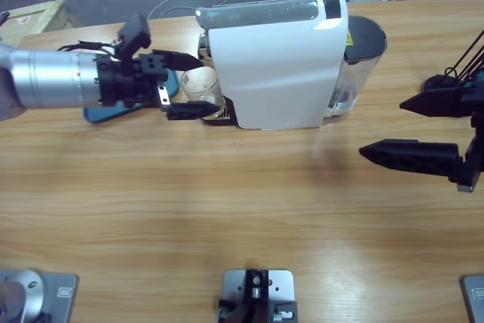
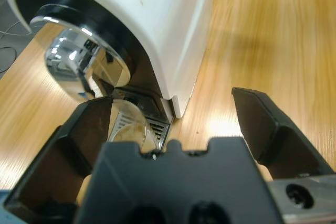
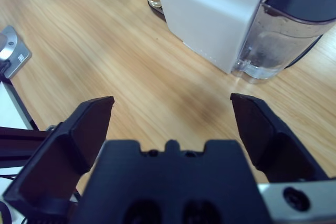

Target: Pour coffee

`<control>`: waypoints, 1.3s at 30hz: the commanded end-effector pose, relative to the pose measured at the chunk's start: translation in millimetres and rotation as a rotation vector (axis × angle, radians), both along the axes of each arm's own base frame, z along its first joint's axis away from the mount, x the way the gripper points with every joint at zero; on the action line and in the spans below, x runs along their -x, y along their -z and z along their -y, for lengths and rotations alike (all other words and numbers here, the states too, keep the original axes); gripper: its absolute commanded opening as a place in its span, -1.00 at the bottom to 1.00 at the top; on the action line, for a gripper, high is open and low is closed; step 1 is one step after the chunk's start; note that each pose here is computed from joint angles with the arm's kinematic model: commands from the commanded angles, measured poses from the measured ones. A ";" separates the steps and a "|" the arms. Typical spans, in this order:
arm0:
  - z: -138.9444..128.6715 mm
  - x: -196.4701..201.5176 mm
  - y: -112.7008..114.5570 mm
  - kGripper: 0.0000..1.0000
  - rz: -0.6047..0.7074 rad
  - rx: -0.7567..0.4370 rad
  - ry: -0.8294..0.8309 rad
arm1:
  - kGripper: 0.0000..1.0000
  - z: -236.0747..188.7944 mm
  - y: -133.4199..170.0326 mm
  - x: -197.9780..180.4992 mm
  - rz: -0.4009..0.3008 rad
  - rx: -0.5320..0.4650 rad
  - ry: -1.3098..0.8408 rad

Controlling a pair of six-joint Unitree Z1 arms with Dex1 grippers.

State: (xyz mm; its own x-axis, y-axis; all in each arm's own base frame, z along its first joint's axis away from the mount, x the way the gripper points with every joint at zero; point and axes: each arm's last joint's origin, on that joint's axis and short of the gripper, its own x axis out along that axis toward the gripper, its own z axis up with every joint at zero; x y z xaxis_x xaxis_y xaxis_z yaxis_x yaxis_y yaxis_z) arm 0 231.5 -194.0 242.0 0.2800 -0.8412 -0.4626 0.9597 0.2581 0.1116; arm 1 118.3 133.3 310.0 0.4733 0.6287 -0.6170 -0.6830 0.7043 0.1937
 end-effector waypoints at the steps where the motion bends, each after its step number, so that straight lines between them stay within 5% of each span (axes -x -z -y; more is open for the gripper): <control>1: -21.3 8.2 7.5 0.97 0.006 -0.081 -0.158 | 1.00 0.4 12.8 -1.6 -0.028 0.026 0.016; 39: 9.9 -36.0 65.3 0.95 -0.082 -0.099 -0.168 | 1.00 -2.4 23.9 -3.0 -0.060 0.043 0.002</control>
State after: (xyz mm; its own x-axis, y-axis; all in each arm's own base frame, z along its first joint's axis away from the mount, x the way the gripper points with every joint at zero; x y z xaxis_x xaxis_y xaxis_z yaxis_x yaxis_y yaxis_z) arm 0 262.4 -194.8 197.4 0.4123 -0.7325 -0.5418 0.8989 0.4239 0.1109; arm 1 122.3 137.7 299.5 0.4620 0.6188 -0.6353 -0.6806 0.7067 0.1934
